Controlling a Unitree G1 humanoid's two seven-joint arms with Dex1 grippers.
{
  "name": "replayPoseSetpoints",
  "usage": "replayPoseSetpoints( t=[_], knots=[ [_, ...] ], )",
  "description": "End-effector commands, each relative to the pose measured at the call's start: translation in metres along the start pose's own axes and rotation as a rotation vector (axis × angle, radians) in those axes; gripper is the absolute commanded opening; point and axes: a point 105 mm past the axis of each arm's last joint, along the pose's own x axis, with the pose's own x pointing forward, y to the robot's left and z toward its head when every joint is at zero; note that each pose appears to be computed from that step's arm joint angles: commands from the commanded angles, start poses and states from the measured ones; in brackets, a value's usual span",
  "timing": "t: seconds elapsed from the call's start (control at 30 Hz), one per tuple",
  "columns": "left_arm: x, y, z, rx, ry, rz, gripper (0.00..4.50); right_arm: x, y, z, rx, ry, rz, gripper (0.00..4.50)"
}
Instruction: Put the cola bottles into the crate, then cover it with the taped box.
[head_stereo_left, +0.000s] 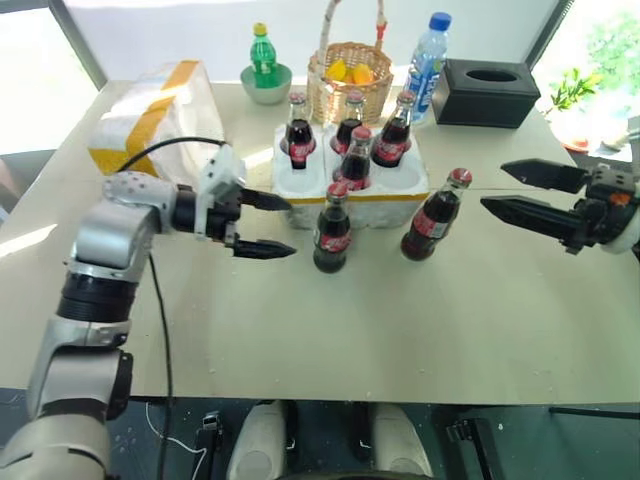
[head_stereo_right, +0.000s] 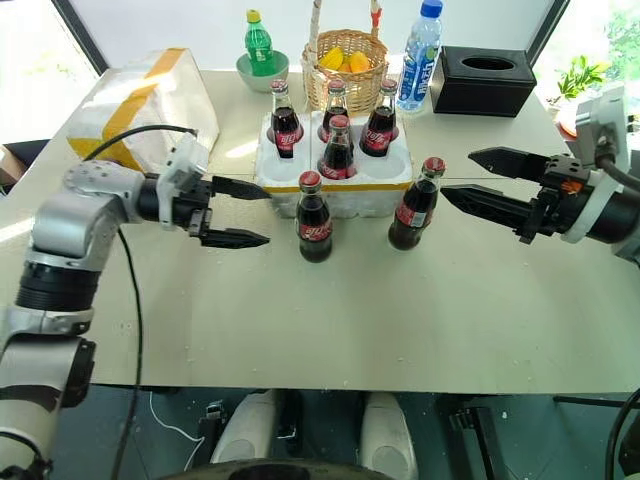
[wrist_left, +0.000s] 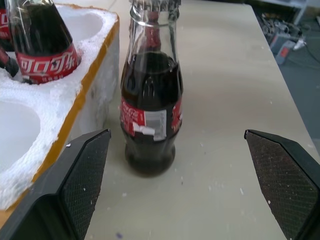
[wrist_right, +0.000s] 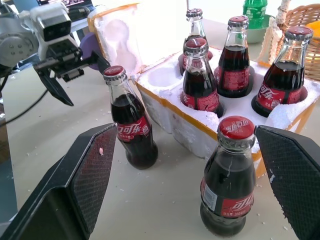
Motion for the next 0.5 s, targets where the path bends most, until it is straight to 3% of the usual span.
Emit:
replayPoseSetpoints(
  t=[0.03,0.5],
  knots=[
    [0.018,0.002,0.005,0.011,-0.034,0.014,4.49,-0.003,0.002,0.013,-0.046,-0.011,-0.002,4.5],
    [0.075,0.021,-0.002,-0.012,-0.059,-0.006,4.49,-0.006,0.004,0.01,-0.025,-0.026,-0.015,4.5]
  ],
)
